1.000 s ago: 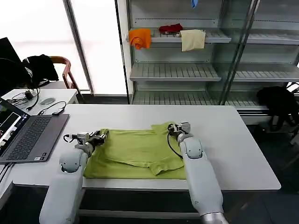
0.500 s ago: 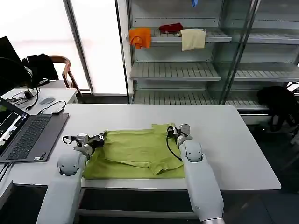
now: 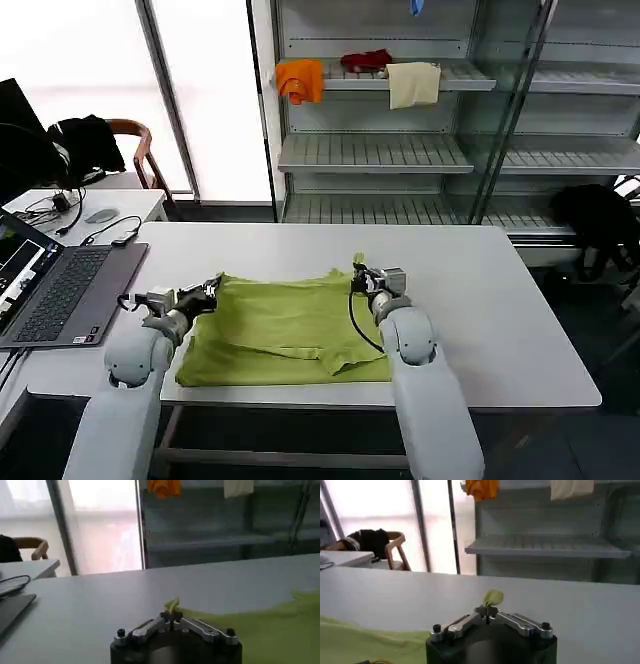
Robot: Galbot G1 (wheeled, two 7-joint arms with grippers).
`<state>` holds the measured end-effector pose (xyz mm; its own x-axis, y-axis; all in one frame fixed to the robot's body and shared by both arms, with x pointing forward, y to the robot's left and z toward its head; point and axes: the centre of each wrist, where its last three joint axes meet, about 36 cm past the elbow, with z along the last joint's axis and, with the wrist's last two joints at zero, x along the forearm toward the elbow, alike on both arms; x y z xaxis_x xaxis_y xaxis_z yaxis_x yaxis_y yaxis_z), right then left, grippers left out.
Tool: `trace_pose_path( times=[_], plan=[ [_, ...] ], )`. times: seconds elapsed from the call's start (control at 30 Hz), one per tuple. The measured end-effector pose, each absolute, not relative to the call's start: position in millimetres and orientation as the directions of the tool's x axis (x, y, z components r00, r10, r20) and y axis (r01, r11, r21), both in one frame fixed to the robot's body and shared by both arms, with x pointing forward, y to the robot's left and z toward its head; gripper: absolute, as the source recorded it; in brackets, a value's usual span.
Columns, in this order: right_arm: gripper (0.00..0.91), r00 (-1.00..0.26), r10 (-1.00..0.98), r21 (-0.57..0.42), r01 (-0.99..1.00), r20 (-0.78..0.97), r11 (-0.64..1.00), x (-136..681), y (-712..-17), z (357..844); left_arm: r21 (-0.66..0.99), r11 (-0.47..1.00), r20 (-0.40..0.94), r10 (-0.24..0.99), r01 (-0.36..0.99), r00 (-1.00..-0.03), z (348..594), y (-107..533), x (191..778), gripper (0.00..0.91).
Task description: Fold and organize the clothes.
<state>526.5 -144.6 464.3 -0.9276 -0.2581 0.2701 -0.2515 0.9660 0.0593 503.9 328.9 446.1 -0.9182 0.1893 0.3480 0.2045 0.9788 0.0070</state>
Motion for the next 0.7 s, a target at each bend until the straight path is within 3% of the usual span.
trace_pose_path(
  times=[0.7],
  plan=[
    [0.0, -0.932, -0.229, 0.073, -0.217, 0.282, 0.973, 434, -171, 450, -0.049, 0.963, 0.319, 0.266, 0.265, -0.91, 433, 349, 436, 0.01]
  ],
)
